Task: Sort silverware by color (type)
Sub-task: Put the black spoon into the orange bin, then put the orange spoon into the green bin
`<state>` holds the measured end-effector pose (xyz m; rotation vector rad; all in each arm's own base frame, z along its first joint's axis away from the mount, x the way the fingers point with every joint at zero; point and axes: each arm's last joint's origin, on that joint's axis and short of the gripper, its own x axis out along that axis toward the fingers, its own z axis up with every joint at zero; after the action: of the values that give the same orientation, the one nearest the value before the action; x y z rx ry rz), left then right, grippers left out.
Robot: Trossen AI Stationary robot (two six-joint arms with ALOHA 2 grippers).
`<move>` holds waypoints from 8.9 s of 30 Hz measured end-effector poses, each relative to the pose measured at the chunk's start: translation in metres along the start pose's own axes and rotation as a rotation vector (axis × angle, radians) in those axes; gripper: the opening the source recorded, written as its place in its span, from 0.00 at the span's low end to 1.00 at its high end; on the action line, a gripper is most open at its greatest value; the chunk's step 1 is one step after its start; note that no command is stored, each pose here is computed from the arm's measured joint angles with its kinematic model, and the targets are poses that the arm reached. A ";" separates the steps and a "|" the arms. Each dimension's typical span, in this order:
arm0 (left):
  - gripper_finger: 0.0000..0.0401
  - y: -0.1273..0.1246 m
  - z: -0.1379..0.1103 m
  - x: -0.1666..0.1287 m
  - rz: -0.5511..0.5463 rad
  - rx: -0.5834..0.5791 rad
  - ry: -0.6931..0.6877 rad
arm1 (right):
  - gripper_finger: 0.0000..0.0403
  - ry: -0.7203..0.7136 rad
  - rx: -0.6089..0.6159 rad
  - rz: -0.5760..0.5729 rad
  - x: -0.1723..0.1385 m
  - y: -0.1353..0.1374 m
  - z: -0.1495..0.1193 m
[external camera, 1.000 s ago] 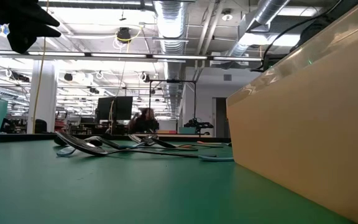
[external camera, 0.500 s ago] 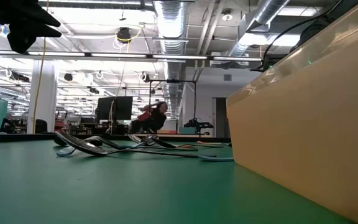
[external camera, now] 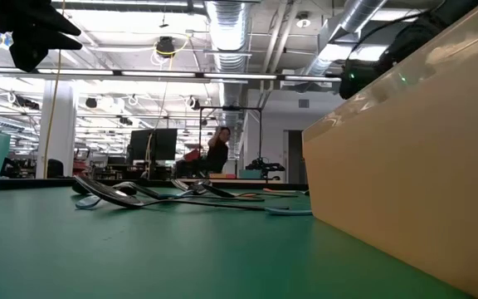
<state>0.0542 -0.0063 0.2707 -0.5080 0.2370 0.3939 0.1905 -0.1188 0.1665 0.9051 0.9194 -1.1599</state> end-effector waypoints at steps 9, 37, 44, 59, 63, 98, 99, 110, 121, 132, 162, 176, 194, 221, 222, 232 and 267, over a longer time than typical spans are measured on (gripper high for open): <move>0.26 0.000 0.000 0.000 0.004 -0.001 -0.004 | 0.02 -0.105 -0.075 0.070 -0.026 0.012 0.039; 0.26 0.001 0.001 0.000 0.039 -0.047 -0.041 | 0.02 -0.392 -0.424 0.578 -0.119 0.097 0.056; 0.26 0.001 0.001 0.000 0.019 -0.061 -0.021 | 0.02 -0.394 -0.452 0.618 -0.131 0.122 0.057; 0.26 -0.001 0.000 0.000 -0.020 -0.038 0.021 | 0.02 -0.161 -0.701 0.565 -0.166 0.213 -0.062; 0.26 -0.001 0.000 0.000 -0.018 -0.023 0.018 | 0.02 -0.086 -0.606 0.536 -0.187 0.204 -0.113; 0.26 -0.001 0.000 0.000 -0.011 -0.024 0.015 | 0.02 0.175 -0.138 0.270 -0.172 0.150 -0.335; 0.26 0.000 0.000 0.000 -0.010 -0.023 0.016 | 0.02 0.179 -0.145 0.267 -0.171 0.151 -0.335; 0.26 0.000 -0.001 0.000 -0.011 0.004 0.028 | 0.02 0.215 -0.209 0.241 -0.170 0.154 -0.331; 0.26 0.001 -0.002 0.000 -0.005 0.017 0.034 | 0.02 0.271 -0.288 0.191 -0.148 0.167 -0.331; 0.26 0.001 -0.002 0.000 -0.002 0.017 0.033 | 0.05 0.274 -0.327 0.189 -0.142 0.172 -0.329; 0.26 0.003 -0.003 0.000 0.027 -0.010 0.022 | 0.34 0.181 -0.615 0.101 -0.152 0.171 -0.268; 0.26 0.004 -0.002 0.000 0.063 -0.055 -0.020 | 0.32 -0.177 -0.633 0.136 -0.242 0.096 -0.190; 0.26 0.007 -0.002 0.000 0.118 -0.029 -0.049 | 0.32 -0.295 -0.522 0.091 -0.205 0.022 -0.123; 0.26 -0.002 -0.004 0.018 0.313 -0.078 -0.118 | 0.32 -0.160 -0.723 0.128 -0.132 0.033 -0.017; 0.26 -0.005 -0.005 0.022 0.322 -0.070 -0.105 | 0.32 -0.156 -0.731 0.137 -0.130 0.034 -0.014; 0.26 -0.020 -0.012 0.055 0.402 -0.036 -0.007 | 0.32 -0.062 -0.797 0.204 -0.087 0.054 0.014; 0.26 -0.009 0.026 0.042 0.502 0.004 -0.001 | 0.32 -0.068 -0.725 0.458 -0.028 0.084 0.068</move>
<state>0.0987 0.0126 0.2830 -0.4413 0.3650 0.8823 0.2765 -0.1591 0.2252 0.4358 0.9188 -0.4018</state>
